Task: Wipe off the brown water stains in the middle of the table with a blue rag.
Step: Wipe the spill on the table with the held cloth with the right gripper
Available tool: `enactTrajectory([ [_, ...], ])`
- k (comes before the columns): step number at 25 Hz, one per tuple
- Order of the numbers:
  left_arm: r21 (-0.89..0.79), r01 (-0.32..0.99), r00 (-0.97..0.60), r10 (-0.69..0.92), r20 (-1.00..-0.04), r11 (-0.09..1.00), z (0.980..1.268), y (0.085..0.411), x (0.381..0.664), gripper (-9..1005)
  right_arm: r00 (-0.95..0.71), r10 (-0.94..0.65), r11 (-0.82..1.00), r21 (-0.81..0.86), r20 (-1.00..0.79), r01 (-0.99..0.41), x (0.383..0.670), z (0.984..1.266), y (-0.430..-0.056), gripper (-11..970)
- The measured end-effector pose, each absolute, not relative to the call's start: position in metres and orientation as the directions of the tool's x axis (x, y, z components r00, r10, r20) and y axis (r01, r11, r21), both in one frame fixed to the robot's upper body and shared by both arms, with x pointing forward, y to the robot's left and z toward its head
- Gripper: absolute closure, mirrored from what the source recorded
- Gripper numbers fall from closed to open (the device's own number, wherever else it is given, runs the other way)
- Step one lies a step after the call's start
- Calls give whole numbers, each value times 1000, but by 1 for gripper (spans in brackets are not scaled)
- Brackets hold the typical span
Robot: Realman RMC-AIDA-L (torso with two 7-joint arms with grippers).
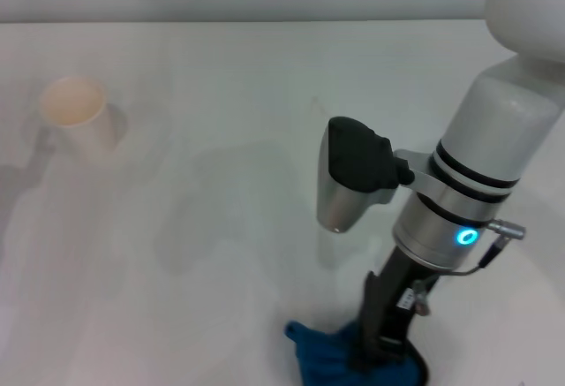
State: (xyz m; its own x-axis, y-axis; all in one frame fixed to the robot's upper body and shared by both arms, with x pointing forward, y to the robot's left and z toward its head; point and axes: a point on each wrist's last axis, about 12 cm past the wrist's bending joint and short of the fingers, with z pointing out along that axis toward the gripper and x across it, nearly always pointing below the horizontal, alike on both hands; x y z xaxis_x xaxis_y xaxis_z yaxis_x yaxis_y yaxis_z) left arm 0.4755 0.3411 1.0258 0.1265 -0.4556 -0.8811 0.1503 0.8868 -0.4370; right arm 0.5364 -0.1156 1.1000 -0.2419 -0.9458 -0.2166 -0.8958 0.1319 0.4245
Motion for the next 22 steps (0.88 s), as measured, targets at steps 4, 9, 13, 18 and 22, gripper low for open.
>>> enactTrajectory([
  [4, -438, 144, 121, -455, -882, 887, 1025, 342, 476, 105, -280, -917, 156, 393, -283, -906, 540, 1094, -111, 868],
  [9, -442, 129, 128, -457, -880, 888, 1025, 344, 475, 105, -269, -905, 165, 310, -331, -936, 541, 1082, -104, 868],
  [13, -443, 125, 130, -457, -880, 888, 1025, 344, 475, 105, -255, -896, 173, 243, -364, -954, 545, 1078, -97, 867],
  [18, -445, 123, 128, -459, -879, 887, 1024, 344, 475, 105, -281, -863, 217, 194, -420, -957, 554, 1078, -94, 867],
  [22, -445, 119, 127, -458, -880, 888, 1023, 345, 473, 104, -311, -830, 277, 142, -463, -950, 565, 1076, -97, 867],
])
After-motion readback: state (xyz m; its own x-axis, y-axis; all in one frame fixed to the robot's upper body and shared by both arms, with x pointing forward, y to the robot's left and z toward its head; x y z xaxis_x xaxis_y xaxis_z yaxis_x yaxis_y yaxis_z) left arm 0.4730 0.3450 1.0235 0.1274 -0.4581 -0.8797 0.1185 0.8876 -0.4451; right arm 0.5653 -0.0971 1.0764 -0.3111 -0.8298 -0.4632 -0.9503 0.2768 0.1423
